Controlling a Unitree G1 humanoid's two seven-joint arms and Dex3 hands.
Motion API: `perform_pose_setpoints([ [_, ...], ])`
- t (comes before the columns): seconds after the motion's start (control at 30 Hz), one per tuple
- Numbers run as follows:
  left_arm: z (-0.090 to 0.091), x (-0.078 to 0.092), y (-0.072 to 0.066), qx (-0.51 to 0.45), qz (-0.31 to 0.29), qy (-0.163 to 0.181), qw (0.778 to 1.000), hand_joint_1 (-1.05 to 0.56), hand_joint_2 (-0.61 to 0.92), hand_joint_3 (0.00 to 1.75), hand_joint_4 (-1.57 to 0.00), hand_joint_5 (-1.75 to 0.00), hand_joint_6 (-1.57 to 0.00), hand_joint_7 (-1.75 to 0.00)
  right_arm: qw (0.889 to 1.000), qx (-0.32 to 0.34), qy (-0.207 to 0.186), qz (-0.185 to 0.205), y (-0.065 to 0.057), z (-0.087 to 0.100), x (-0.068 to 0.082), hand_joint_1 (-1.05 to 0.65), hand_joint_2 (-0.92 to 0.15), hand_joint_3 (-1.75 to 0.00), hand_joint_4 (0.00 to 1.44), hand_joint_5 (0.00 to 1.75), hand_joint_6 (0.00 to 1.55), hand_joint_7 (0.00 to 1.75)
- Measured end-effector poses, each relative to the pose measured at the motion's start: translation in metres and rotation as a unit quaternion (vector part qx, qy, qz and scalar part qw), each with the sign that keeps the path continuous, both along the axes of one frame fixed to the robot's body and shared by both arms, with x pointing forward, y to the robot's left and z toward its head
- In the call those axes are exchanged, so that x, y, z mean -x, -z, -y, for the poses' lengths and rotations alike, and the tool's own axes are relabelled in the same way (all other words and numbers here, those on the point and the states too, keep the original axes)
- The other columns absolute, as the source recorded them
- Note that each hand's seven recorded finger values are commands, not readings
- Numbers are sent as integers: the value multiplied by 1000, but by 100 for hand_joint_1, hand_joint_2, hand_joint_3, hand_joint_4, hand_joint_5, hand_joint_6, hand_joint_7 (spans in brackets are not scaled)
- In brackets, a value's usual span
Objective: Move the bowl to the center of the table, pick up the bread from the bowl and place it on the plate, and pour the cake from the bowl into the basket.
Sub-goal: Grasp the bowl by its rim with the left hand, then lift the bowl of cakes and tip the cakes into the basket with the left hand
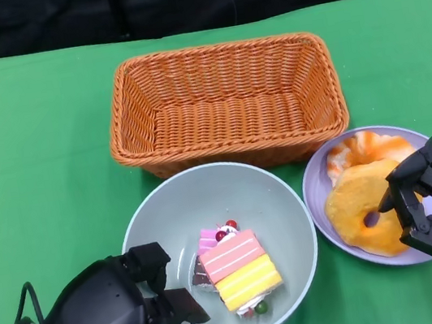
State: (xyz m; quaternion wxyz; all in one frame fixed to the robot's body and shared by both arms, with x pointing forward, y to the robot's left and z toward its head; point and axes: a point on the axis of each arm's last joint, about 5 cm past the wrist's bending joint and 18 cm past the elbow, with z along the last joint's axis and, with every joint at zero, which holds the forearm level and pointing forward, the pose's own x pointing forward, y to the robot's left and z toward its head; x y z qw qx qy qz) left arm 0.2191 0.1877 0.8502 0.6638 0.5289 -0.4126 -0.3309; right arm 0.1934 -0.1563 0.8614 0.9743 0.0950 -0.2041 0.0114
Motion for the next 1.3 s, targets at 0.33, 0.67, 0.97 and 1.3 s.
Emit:
perform_pose_setpoints([
  [0.33, -2, 2, 4, 28, -8, -1, 1000, -34, 92, 25, -28, -175, -62, -85, 1000, 0, -1, 1, 0, 0, 0, -4, -66, -95, 68, 166, 67, 134],
  [0.67, -4, 2, 5, 50, -11, -6, 999, -32, 92, 26, -28, -175, -58, -92, 1000, 8, -1, -1, -1, 0, 0, -3, -64, -98, 69, 165, 67, 135],
  [0.97, -5, -7, -6, 105, 8, -23, 994, -21, 92, 35, -41, -161, -61, -98, 1000, 7, -10, -4, -2, -1, -3, -7, -67, -91, 69, 163, 67, 127],
  [1.3, -4, -9, -13, 133, 13, -18, 991, -21, 92, 34, -40, -175, -59, -114, 1000, 8, -10, -8, -1, -1, -4, -7, -67, -90, 71, 160, 69, 124],
])
